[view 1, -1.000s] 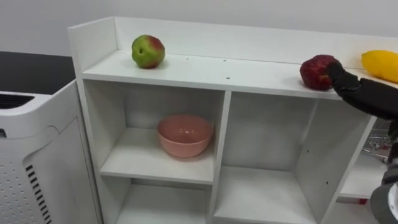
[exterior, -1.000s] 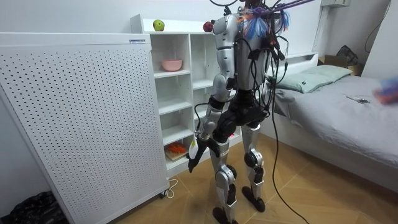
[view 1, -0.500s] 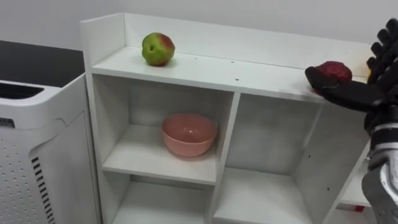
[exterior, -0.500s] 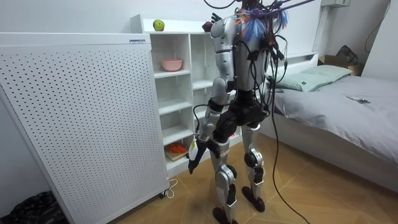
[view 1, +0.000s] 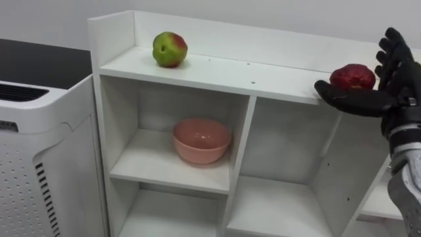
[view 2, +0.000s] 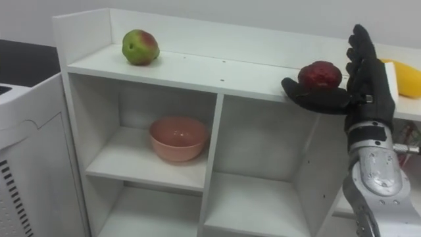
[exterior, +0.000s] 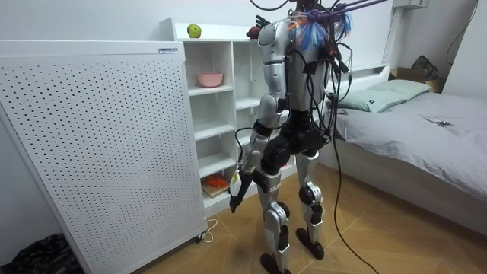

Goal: Arrange fruit in the closet

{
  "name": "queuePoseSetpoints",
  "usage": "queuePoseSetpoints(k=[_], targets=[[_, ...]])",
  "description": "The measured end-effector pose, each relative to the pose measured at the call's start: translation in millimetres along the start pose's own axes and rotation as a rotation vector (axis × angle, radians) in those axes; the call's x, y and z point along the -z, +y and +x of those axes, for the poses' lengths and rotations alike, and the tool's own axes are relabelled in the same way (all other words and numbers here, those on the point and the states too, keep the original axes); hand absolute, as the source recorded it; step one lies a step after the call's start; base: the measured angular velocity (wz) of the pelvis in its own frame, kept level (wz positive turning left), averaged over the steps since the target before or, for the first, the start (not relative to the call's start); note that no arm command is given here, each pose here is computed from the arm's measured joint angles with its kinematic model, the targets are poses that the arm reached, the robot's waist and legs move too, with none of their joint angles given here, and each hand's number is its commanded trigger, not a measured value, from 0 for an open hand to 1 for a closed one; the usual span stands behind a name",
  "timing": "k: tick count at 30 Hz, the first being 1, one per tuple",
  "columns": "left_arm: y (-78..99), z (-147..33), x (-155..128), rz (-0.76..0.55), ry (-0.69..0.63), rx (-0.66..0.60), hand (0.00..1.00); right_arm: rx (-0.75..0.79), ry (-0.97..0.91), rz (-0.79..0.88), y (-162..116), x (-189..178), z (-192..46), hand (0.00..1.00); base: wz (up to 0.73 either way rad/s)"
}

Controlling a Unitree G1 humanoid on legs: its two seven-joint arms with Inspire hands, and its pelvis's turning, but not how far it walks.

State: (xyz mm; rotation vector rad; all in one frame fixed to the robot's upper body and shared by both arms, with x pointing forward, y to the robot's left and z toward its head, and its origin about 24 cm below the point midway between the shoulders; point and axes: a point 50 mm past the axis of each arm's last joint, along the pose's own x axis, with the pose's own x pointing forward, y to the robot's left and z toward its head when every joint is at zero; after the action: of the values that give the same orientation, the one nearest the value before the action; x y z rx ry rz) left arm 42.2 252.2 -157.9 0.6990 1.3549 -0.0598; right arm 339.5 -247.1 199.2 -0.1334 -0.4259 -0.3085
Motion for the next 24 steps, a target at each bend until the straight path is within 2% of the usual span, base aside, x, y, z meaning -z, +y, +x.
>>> queuePoseSetpoints(k=[13,24], targets=[[-0.5,0.0,0.2,0.018,0.0,0.003,0.0,-0.037,0.0,-0.078,-4.8,0.2,2.1,1.0,0.0],[-0.2,0.2,1.3,0.021,0.004,0.009,0.0,-0.042,-0.022,-0.071,-4.3,-2.5,2.1,1.0,0.0]])
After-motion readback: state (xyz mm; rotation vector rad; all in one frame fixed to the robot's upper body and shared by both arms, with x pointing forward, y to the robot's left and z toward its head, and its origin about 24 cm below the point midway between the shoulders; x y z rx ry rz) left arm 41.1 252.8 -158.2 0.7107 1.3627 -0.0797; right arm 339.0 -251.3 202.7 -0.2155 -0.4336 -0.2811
